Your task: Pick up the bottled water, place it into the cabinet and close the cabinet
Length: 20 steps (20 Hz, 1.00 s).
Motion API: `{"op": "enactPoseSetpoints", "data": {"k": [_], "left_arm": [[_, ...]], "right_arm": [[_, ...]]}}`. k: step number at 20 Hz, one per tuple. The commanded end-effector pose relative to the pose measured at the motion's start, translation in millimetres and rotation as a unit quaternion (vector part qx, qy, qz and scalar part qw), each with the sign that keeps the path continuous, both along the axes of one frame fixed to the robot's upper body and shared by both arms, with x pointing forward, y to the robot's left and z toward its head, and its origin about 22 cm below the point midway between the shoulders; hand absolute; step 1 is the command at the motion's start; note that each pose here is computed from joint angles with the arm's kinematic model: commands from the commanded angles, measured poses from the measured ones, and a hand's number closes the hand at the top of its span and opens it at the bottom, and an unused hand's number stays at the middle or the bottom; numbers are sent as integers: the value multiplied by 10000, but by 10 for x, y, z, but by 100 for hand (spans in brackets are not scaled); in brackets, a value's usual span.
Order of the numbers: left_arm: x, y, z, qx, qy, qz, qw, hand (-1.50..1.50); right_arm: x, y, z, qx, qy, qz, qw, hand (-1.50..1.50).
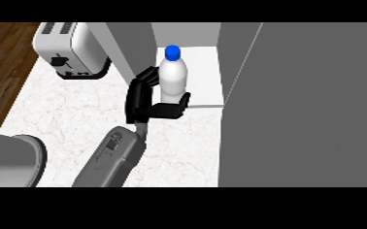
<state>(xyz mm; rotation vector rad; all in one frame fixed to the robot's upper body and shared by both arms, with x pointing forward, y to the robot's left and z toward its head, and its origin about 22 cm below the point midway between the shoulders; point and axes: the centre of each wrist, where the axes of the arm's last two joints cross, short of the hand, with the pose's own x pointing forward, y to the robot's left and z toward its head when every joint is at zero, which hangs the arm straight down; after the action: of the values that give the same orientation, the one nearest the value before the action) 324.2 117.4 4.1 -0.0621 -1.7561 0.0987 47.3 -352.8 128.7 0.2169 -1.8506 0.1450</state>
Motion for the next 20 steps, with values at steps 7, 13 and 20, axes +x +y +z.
{"op": "enactPoseSetpoints", "data": {"k": [7, 13, 20], "left_arm": [[404, -227, 215, 574, 282, 261, 9976, 150], [651, -219, 220, 441, 542, 293, 9971, 150], [890, -224, 287, 736, 247, 638, 9949, 150]], "right_arm": [[0, 231, 268, 363, -333, 305, 9983, -150], [-39, 206, 203, 471, -259, 226, 9983, -150], [-19, 176, 188, 361, -299, 506, 9976, -150]]}}
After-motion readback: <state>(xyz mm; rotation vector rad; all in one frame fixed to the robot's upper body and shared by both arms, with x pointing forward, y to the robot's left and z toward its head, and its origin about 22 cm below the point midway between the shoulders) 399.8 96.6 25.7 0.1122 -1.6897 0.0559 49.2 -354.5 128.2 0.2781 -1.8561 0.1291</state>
